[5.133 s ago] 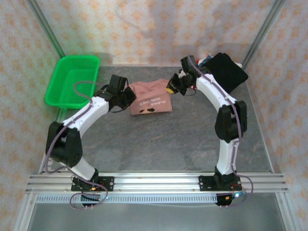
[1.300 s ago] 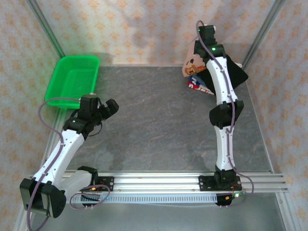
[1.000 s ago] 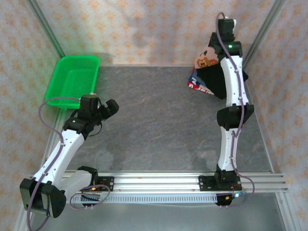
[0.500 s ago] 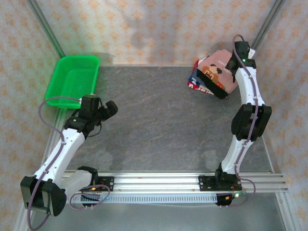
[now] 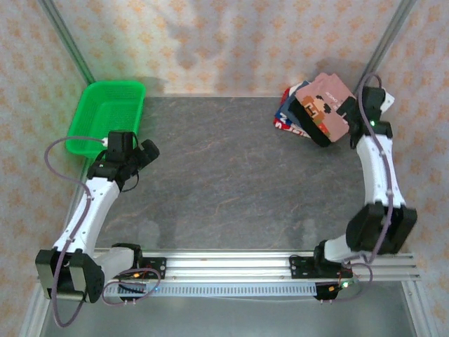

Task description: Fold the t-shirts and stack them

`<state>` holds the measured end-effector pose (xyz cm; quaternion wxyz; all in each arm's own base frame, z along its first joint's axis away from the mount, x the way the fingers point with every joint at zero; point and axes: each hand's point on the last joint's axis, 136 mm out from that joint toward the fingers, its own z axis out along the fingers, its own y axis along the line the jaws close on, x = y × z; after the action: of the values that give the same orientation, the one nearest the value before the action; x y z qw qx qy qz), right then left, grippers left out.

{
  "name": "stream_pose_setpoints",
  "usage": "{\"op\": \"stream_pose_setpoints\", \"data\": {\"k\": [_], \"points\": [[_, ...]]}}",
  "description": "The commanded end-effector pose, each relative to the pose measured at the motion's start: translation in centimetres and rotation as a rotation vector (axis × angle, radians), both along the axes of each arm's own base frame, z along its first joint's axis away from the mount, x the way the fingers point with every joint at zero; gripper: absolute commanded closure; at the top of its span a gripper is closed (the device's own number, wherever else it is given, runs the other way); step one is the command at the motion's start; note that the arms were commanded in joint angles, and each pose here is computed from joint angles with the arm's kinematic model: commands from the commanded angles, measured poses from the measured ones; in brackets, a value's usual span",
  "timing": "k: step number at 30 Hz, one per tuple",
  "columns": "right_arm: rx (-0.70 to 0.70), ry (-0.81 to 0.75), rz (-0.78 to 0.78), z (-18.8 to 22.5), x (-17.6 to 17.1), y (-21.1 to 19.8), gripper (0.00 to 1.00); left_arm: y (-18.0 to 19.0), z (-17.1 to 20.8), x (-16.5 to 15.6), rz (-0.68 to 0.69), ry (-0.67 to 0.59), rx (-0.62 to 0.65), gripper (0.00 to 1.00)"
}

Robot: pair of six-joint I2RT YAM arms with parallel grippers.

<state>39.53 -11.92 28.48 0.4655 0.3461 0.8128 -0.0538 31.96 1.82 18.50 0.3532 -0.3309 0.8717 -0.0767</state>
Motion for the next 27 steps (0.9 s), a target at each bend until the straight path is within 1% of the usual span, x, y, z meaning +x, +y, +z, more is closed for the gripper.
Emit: {"op": "stream_pose_setpoints", "data": {"k": [1,2,3,5,7,9,10,11,13,14,15,16,17,18,19,20,21,22,24,25,26,27], "points": [[0.120,0.021,0.075,-5.6,-2.1,2.7,0.01,2.9,-0.8,0.3,0.074,-0.010,0.127,0.00],[0.114,0.046,0.074,-7.6,-3.0,2.9,0.01,4.0,-1.5,0.2,0.112,-0.012,0.174,0.00],[0.105,0.087,0.070,-9.8,-3.7,2.8,0.01,4.7,-1.9,0.4,0.121,-0.027,0.217,0.00],[0.078,0.146,0.104,-13.2,-4.2,3.1,0.01,6.3,-2.4,0.9,0.149,-0.066,0.325,0.00],[0.003,0.123,0.141,-15.2,-3.7,3.5,0.01,7.1,-3.0,1.9,0.132,-0.125,0.409,0.00],[-0.125,0.021,0.190,-15.4,-2.5,4.2,0.01,7.0,-3.4,3.2,0.083,-0.185,0.468,0.00],[-0.167,-0.035,0.187,-15.5,-2.1,4.4,0.01,6.9,-3.6,3.8,0.057,-0.209,0.493,0.00],[-0.174,-0.065,0.163,-16.2,-1.9,4.2,0.01,6.8,-4.1,4.4,0.032,-0.225,0.518,0.00],[-0.179,-0.061,0.129,-17.5,-0.9,3.7,0.01,7.0,-5.2,5.1,0.019,-0.216,0.551,0.00],[-0.194,-0.062,0.128,-18.0,-0.4,3.7,0.01,6.9,-5.9,5.3,0.011,-0.211,0.544,0.00],[-0.211,-0.011,0.134,-18.7,-0.1,4.0,0.01,6.6,-6.7,5.5,-0.008,-0.216,0.539,0.00],[-0.236,0.014,0.173,-18.5,0.4,4.9,0.01,6.3,-7.3,5.5,-0.013,-0.240,0.532,0.00],[-0.274,-0.039,0.223,-18.3,0.6,6.3,0.01,6.1,-7.3,5.5,-0.012,-0.274,0.532,0.00],[-0.309,-0.099,0.255,-18.0,0.2,7.3,0.01,5.9,-7.3,5.6,-0.023,-0.271,0.534,0.00],[-0.304,-0.140,0.249,-18.1,-0.9,7.5,0.01,5.8,-7.3,5.6,-0.027,-0.273,0.539,0.00],[-0.303,-0.184,0.193,-18.1,-1.9,6.6,0.01,5.3,-7.3,5.6,-0.050,-0.286,0.545,0.00],[-0.294,-0.264,0.158,-17.9,-2.4,5.8,0.01,4.6,-7.3,5.6,-0.077,-0.306,0.560,0.00],[-0.293,-0.254,0.169,-18.4,-2.4,5.8,0.01,3.8,-7.4,5.7,-0.111,-0.319,0.574,0.00],[-0.270,-0.156,0.196,-18.9,-1.8,6.2,0.01,3.0,-8.7,6.4,-0.136,-0.329,0.623,0.00],[-0.287,-0.165,0.209,-18.8,-1.3,6.4,0.01,2.6,-8.4,6.7,-0.139,-0.334,0.645,0.00],[-0.301,-0.191,0.211,-18.6,-1.2,6.6,0.01,2.7,-8.8,6.4,-0.145,-0.275,0.629,0.00],[-0.301,-0.182,0.214,-18.8,-1.3,6.6,0.01,2.8,-8.7,6.4,-0.135,-0.304,0.645,0.00]]}}
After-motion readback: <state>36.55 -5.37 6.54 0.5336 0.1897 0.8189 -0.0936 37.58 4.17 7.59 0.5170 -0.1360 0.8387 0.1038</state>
